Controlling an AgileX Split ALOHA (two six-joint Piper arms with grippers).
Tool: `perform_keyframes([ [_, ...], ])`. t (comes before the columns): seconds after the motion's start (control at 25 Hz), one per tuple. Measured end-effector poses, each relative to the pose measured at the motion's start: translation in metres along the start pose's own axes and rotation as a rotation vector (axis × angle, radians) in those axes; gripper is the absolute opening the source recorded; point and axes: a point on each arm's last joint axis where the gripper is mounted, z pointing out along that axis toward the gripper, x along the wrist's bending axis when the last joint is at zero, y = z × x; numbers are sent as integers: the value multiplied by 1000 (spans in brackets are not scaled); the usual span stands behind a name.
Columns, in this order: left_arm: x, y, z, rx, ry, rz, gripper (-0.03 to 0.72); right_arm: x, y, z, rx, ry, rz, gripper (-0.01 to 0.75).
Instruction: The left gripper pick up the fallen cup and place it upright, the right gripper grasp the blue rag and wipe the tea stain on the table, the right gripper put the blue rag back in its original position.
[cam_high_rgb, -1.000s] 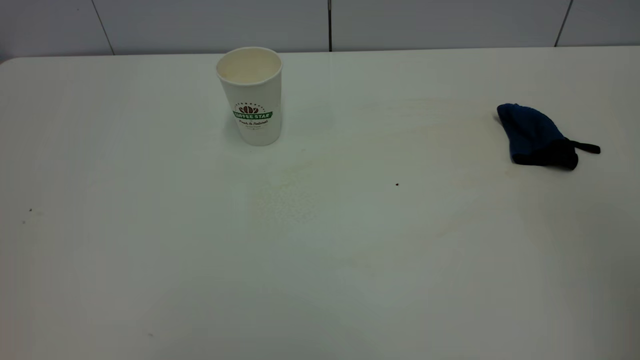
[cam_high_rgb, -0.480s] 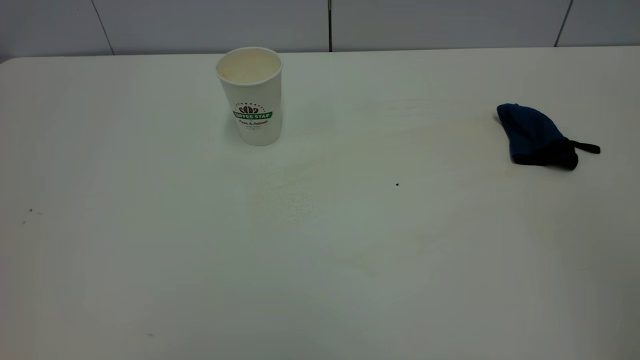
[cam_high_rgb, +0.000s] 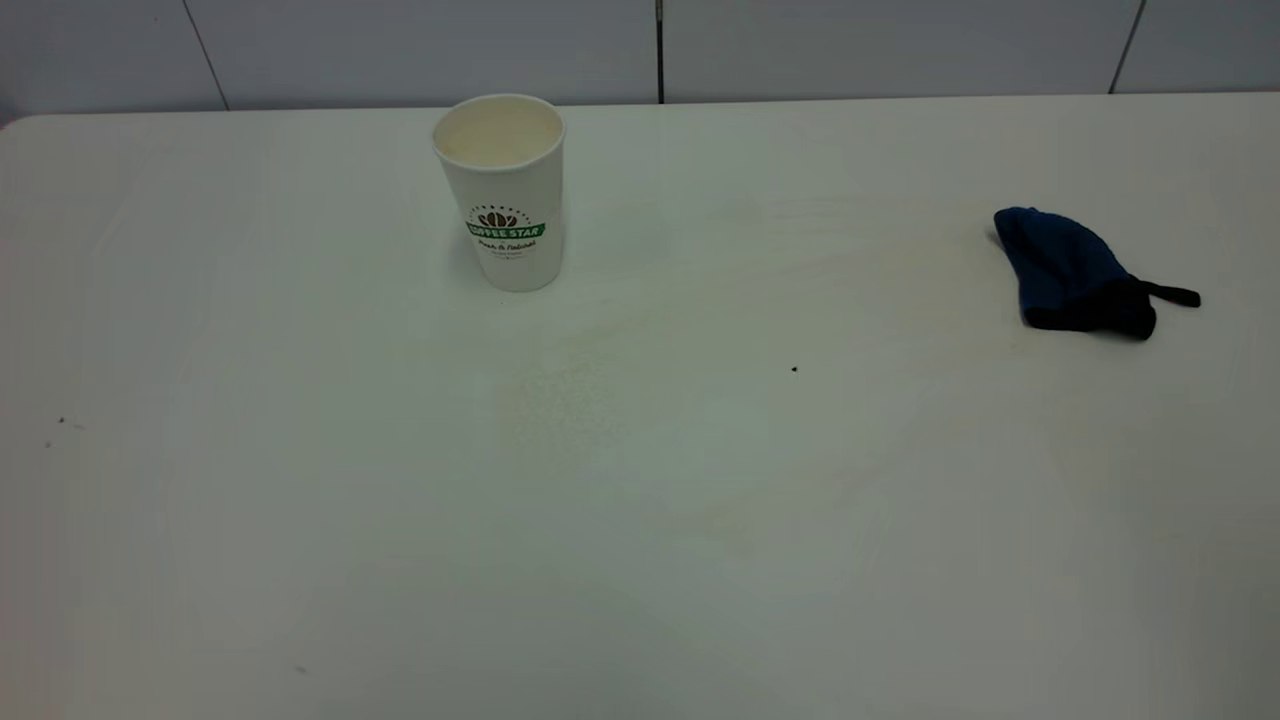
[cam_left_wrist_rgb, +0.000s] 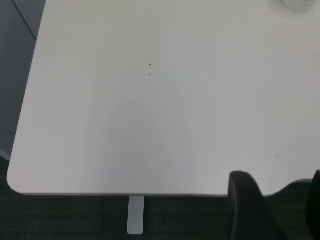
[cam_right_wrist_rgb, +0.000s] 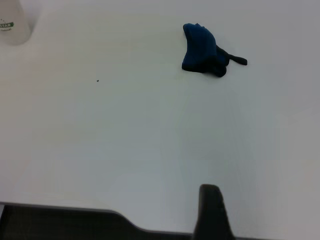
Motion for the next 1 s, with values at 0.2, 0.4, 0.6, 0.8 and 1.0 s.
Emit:
perform_keyframes([
  [0.2,0,0,0,0,0,-1,326,0,0,0,-1,0,0,582],
  [0.4,0,0,0,0,0,-1,326,0,0,0,0,0,-1,582],
  [0.6,0,0,0,0,0,-1,326,0,0,0,0,-2,-4,582],
  [0.8,0,0,0,0,0,-1,326,-2,-3,-5,-36,-24,-9,581],
  [1.0,0,0,0,0,0,-1,326,-6,-5,-6,-44,-69,16,580],
])
